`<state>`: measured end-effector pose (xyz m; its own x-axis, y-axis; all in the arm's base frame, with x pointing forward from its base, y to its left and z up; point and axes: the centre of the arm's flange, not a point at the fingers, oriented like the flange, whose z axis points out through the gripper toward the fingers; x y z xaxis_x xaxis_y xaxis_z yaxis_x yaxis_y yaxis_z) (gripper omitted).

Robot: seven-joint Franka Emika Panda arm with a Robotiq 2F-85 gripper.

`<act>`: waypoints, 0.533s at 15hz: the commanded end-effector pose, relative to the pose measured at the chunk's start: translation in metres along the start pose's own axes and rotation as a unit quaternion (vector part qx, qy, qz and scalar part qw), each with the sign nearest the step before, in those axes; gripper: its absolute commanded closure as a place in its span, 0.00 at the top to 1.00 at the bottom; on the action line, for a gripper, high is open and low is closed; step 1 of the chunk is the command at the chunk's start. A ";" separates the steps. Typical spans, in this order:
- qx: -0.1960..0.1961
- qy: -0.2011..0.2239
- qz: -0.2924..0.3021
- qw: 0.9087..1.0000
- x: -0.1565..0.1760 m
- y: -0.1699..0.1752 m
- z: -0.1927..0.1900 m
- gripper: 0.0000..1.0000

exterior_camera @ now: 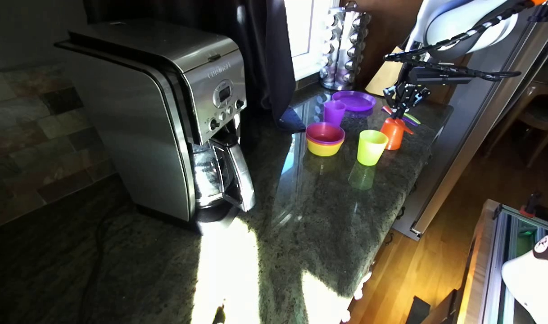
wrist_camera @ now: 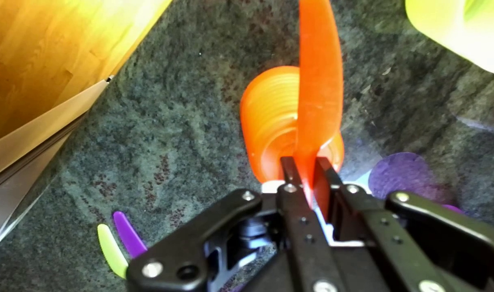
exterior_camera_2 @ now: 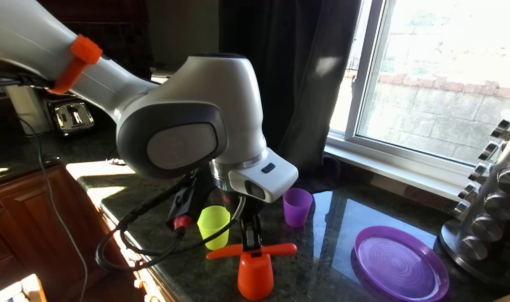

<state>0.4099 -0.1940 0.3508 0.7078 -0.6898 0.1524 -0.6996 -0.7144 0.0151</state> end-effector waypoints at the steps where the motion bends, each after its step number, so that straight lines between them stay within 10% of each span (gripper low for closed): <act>1: -0.005 0.011 0.007 1.000 -0.001 0.000 0.006 0.04; 8: -0.005 0.012 0.009 1.000 0.000 0.001 0.006 0.04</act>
<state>0.4099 -0.1941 0.3504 0.7035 -0.6943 0.1517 -0.7040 -0.7101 0.0147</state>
